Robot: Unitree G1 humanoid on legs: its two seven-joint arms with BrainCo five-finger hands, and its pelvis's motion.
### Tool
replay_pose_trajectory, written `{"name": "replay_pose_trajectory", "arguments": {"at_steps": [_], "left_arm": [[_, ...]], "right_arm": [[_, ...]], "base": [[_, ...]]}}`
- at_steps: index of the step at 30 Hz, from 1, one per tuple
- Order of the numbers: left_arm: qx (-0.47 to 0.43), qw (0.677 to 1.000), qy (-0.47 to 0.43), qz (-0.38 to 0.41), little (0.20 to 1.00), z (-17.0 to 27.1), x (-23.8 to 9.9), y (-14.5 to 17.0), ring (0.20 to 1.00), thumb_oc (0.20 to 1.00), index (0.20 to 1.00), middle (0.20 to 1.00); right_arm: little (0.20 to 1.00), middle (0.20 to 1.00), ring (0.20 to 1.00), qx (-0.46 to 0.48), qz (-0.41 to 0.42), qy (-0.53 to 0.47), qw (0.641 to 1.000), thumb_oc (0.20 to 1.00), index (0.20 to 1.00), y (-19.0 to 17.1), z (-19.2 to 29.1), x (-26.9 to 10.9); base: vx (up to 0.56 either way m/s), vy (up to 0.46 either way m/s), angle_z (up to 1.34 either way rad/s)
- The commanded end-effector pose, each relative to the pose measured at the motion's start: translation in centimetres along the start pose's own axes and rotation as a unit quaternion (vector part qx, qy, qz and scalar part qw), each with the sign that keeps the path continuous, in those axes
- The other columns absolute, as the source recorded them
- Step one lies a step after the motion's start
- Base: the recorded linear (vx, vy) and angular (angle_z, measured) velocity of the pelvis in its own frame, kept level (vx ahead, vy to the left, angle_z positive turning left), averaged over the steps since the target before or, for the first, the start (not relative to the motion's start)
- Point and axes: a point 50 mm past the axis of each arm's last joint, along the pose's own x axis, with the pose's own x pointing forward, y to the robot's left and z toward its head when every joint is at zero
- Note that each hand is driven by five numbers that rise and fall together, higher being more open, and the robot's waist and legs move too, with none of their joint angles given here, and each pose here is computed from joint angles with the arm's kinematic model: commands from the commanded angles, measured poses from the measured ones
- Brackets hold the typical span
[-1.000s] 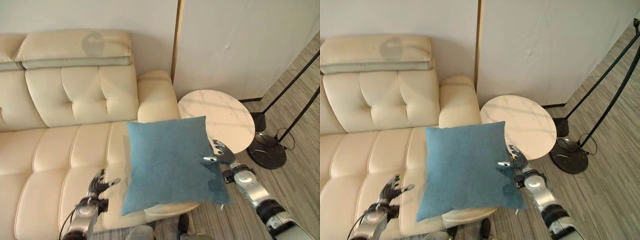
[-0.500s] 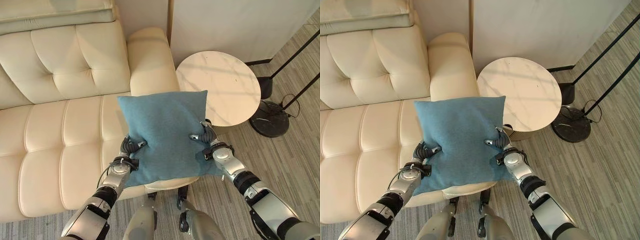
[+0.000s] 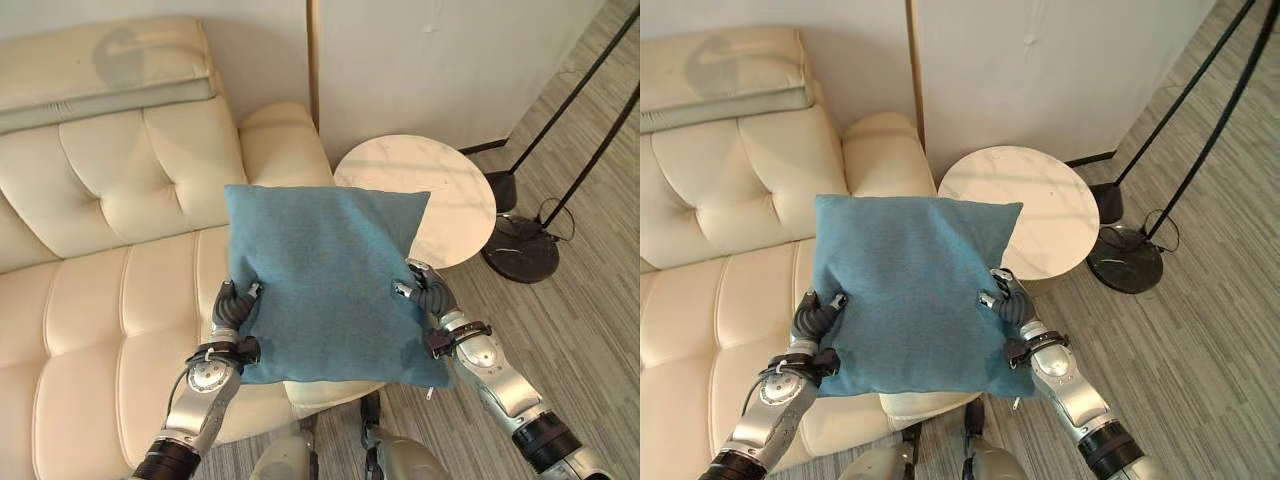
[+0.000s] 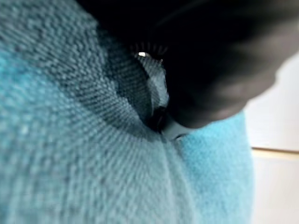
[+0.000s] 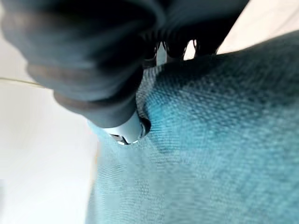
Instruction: Pick up all the scattered cushions and arrange them neatly on the sofa.
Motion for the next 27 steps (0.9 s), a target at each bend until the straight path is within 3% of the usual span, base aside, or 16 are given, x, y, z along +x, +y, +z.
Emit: {"name": "replay_pose_trajectory", "arguments": {"at_steps": [1, 13, 21, 27], "left_arm": [[-0.009, 0.982, -0.145, -0.120, 0.200, 5.0, 0.8, -5.1, 0.200, 0.200, 0.200, 0.200], [-0.018, 0.976, -0.164, -0.143, 0.200, 5.9, 0.4, -5.8, 0.200, 0.200, 0.200, 0.200], [-0.060, 0.970, -0.137, -0.190, 0.200, 5.1, 0.2, -8.2, 0.200, 0.200, 0.200, 0.200], [-0.043, 0.971, -0.121, -0.204, 0.200, 4.5, 0.0, -8.0, 0.200, 0.200, 0.200, 0.200]], "right_arm": [[0.200, 0.200, 0.200, 0.049, 0.116, -0.164, 0.978, 0.200, 0.200, 5.0, 5.7, 0.8], [0.200, 0.200, 0.200, 0.017, 0.074, -0.188, 0.979, 0.200, 0.200, 3.4, 6.6, 1.3], [0.200, 0.200, 0.200, 0.012, 0.049, -0.138, 0.989, 0.200, 0.200, 1.4, 4.2, -0.8], [0.200, 0.200, 0.200, 0.017, 0.039, -0.117, 0.992, 0.200, 0.200, 1.3, 3.3, -1.3]], "base": [[-0.25, -0.022, -0.06], [-0.22, -0.115, 0.49], [-0.23, 0.076, 1.04], [0.01, 0.171, 0.69]]}}
